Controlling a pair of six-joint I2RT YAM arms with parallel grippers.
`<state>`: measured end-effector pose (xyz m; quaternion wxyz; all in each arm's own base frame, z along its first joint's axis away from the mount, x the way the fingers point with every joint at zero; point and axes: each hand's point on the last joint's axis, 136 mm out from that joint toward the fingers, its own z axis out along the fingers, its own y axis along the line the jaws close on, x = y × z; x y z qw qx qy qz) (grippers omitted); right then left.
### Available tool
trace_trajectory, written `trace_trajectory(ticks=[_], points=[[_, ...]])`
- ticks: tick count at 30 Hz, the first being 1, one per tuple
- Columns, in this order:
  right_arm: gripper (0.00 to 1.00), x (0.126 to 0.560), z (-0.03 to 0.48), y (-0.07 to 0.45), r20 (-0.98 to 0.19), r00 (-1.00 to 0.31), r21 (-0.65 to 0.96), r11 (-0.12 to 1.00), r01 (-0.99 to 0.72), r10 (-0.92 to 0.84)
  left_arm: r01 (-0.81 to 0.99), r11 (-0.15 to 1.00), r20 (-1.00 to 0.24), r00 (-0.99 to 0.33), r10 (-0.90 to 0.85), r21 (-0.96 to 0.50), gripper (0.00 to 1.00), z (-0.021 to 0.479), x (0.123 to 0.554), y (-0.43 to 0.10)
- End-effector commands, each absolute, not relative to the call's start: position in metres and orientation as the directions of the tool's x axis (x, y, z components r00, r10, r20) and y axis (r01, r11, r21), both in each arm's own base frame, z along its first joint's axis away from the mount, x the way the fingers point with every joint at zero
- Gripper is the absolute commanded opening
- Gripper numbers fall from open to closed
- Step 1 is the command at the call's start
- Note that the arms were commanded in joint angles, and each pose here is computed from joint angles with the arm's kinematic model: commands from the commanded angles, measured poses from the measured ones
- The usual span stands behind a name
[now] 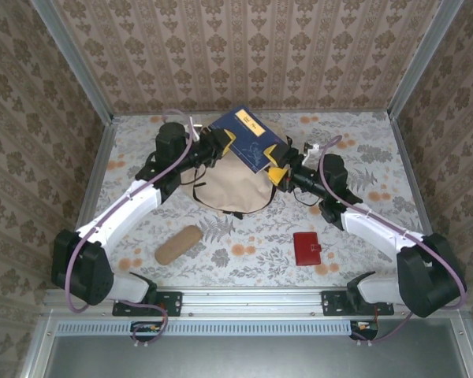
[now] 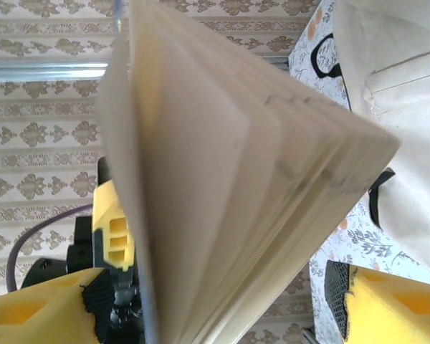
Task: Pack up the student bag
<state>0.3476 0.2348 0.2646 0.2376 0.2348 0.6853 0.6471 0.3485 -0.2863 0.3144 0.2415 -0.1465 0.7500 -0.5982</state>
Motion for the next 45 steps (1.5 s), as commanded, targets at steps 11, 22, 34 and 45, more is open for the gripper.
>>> trace_trajectory(ticks=[11,22,34,45], points=[[0.39,0.366,0.274,0.235,0.049,-0.69,0.999,-0.045,0.024,0.722,0.137,0.122,-0.181,-0.829,-0.529,-0.983,0.05,0.353,0.329,-0.277],[0.1,0.349,0.259,0.211,-0.222,-0.645,0.956,0.293,0.004,0.732,0.072,0.431,-0.288,-0.84,-0.459,-0.899,0.68,0.275,0.32,-0.247],[0.1,0.321,0.223,0.142,-0.541,-0.615,0.658,0.745,0.115,0.573,0.237,0.909,-0.483,-0.874,0.046,-0.342,0.81,0.182,0.314,-0.209],[0.1,0.304,0.223,0.083,-0.563,-0.535,0.628,0.747,0.219,0.63,0.223,0.964,-0.27,-0.946,0.179,-0.144,0.71,0.102,0.314,-0.246]])
